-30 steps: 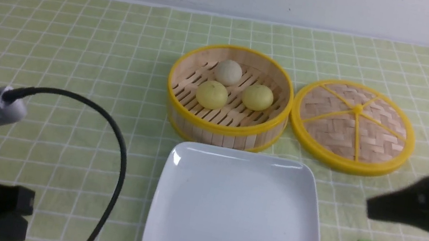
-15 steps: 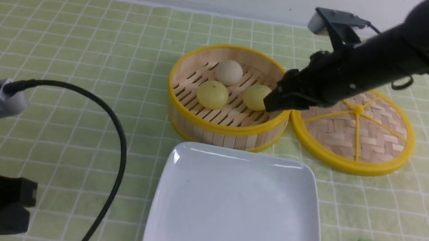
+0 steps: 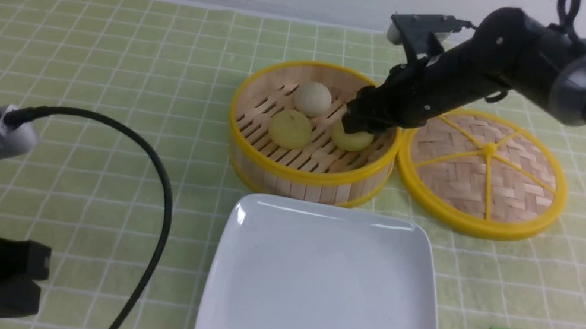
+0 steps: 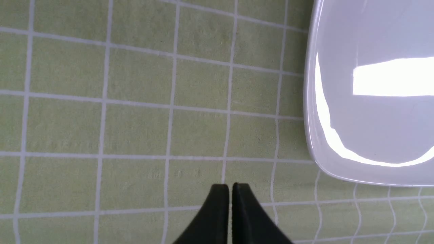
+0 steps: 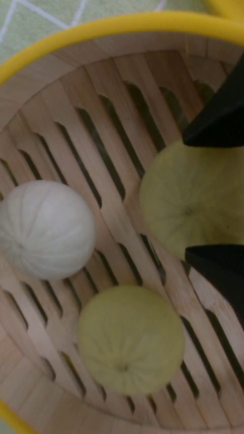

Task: Put the steamed buns into the plate on the green tablecloth.
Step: 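Reach toward a bun in the bamboo steamer with the right gripper, then move the steamed bun from the bamboo steamer onto the white plate with the right gripper, then reach into the bamboo steamer and grasp a bun with the left gripper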

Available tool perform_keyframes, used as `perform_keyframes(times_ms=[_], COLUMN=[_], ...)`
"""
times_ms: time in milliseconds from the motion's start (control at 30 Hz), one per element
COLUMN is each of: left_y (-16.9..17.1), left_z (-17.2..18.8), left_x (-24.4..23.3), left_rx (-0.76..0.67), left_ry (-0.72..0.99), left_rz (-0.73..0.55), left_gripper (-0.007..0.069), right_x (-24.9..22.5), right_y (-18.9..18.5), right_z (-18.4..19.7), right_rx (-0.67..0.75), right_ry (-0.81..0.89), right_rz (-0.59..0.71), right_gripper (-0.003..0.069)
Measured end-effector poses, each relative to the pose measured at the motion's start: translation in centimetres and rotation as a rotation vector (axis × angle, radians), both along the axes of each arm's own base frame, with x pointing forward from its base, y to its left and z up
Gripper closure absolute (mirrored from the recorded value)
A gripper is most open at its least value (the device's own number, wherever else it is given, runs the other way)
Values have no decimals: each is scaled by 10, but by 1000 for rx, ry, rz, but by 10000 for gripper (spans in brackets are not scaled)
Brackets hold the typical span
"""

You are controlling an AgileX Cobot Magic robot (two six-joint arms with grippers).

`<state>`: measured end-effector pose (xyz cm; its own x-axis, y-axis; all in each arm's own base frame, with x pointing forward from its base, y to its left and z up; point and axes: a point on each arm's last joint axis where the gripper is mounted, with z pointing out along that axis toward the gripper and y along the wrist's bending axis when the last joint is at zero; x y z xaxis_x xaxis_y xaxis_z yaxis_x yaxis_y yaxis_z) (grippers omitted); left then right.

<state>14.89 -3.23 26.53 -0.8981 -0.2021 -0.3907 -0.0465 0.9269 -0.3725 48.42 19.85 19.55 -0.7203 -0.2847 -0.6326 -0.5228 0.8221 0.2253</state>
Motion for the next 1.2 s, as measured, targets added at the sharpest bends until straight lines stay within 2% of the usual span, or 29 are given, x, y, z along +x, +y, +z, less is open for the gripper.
perform_keyframes(times_ms=[100, 133, 167, 200, 233, 300, 433, 533, 600, 633, 767, 833, 933, 967, 1000, 1067, 1100, 1133, 1167, 1200], left_y=[0, 0, 0, 0, 0, 0, 0, 0, 0, 1, 1, 1, 1, 2, 2, 2, 2, 2, 2, 3], left_z=[0, 0, 0, 0, 0, 0, 0, 0, 0, 0, 0, 0, 0, 1, 1, 1, 1, 2, 2, 3], left_x=[0, 0, 0, 0, 0, 0, 0, 0, 0, 0, 0, 1, 2, 2, 3, 3, 4, 5, 5, 6], left_rx=[0, 0, 0, 0, 0, 0, 6, 7, 7, 8, 10, 12, 16, 18, 21, 22, 22, 23, 23, 24], left_ry=[-2, -2, -2, -2, -2, -2, -2, -2, -2, -2, -3, -7, -20, -25, -32, -39, -45, -55, -57, -77], left_rz=[1, 1, 1, 1, 1, 1, 0, -1, -1, -1, -1, 0, 4, 6, 8, 11, 13, 17, 18, 26], left_gripper=[575, 573, 573, 572, 571, 571, 569, 566, 562, 559, 557, 555, 552, 552, 548, 542, 538, 536, 535, 531], right_x=[0, -2, -3, -6, -11, -19, -65, -97, -125, -147, -168, -171, -169, -169, -168, -168, -167, -167, -168, -166], right_y=[7, 9, 10, 11, 12, 12, 2, -6, -9, -7, -2, -2, -5, -6, -7, -8, -10, -13, -14, -20], right_z=[-5, -3, -1, 4, 10, 23, 91, 122, 118, 104, 45, 17, -9, -14, -16, -12, -6, 2, 3, 21], right_rx=[-12, -12, -13, -17, -22, -32, -36, -25, -46, -79, -107, -110, -114, -113, -108, -97, -92, -96, -96, -115], right_ry=[-16, -17, -16, -8, 5, 24, 146, 199, 274, 326, 358, 329, 300, 298, 304, 331, 352, 368, 377, 383], right_rz=[16, 23, 28, 44, 63, 95, 191, 188, 194, 204, 146, 89, 22, 7, -13, -34, -44, -40, -40, -20], right_gripper=[438, 514, 527, 608, 636, 646, 643, 642, 641, 641, 634, 612, 536, 487, 405, 303, 228, 181, 169, 104])
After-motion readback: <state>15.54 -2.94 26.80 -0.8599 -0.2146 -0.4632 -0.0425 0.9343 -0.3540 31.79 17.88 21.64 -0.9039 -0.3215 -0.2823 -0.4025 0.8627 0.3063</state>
